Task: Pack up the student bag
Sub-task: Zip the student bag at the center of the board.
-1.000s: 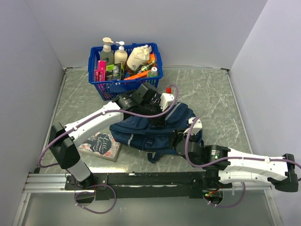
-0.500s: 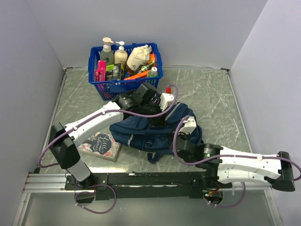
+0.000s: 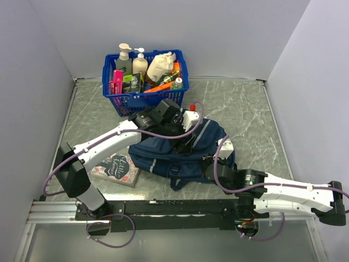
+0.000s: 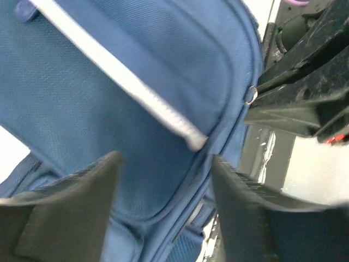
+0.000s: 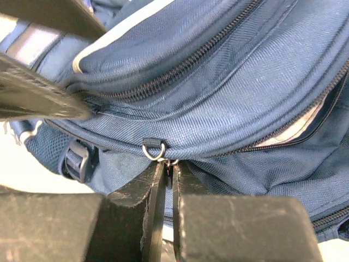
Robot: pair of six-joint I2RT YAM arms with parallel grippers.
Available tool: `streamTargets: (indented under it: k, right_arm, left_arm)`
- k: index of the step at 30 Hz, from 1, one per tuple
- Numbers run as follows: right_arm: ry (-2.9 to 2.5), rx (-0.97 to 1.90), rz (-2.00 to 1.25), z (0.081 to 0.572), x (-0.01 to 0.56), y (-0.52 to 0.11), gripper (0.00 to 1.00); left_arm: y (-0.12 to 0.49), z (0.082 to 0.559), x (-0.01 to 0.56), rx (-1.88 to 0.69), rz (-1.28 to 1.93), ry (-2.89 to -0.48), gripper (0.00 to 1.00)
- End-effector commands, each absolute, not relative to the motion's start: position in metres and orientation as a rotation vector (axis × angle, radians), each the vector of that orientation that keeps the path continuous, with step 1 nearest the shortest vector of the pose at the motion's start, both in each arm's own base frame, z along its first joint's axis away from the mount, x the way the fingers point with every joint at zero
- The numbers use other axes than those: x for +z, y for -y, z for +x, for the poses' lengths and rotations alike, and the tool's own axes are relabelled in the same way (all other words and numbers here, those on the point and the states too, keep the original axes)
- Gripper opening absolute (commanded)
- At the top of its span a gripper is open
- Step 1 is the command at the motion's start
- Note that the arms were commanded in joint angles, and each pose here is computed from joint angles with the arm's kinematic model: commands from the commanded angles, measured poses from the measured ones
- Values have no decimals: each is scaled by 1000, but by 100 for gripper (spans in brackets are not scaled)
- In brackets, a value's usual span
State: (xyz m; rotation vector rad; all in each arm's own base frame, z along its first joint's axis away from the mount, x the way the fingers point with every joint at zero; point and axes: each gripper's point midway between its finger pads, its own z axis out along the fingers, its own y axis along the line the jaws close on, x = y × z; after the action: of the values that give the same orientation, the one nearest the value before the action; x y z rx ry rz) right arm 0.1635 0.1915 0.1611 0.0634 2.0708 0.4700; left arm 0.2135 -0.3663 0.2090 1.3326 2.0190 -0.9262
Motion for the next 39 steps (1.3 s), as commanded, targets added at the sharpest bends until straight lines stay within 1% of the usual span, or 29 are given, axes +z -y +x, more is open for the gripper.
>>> streamTargets:
  k: [1, 2, 5, 7, 8, 10, 11, 14, 17, 20, 22, 24, 28, 39]
  right_arm:
    - [-2077, 525, 22, 157, 156, -192, 0]
    - [-2086, 536, 21, 155, 155, -193, 0]
    - [-2106, 536, 15, 153, 149, -195, 0]
    - [-2119, 550, 4, 152, 148, -200, 0]
    - [-2124, 548, 2, 151, 147, -201, 0]
    - [-2120, 562, -5, 151, 150, -203, 0]
    - [-2118, 571, -4, 150, 152, -203, 0]
    - [-2103, 599, 7, 150, 160, -202, 0]
    - [-2099, 626, 29, 148, 163, -199, 0]
    - [-2105, 635, 34, 147, 162, -199, 0]
    - [-2109, 644, 24, 146, 163, -201, 0]
    - [-2109, 648, 18, 146, 163, -203, 0]
    - [-2111, 657, 6, 145, 165, -205, 0]
    - [-2066, 720, -12, 145, 185, -211, 0]
  left_arm:
    - [353, 213, 233, -899, 1325, -1931, 77]
    - [351, 211, 235, -903, 1339, -1915, 80]
    - [347, 197, 252, -947, 1385, -1850, 83]
    - [344, 186, 261, -990, 1428, -1814, 81]
    - [341, 171, 260, -1054, 1497, -1789, 75]
    - [339, 153, 255, -1103, 1565, -1757, 65]
    - [335, 142, 242, -1118, 1628, -1753, 54]
    - [328, 120, 215, -1116, 1739, -1740, 46]
    - [326, 114, 195, -1059, 1795, -1735, 45]
    - [331, 116, 188, -1017, 1804, -1727, 45]
    - [338, 129, 186, -961, 1764, -1734, 44]
    - [345, 142, 188, -902, 1737, -1721, 46]
    - [354, 157, 199, -850, 1682, -1710, 46]
    - [362, 146, 156, -814, 1760, -1744, 47]
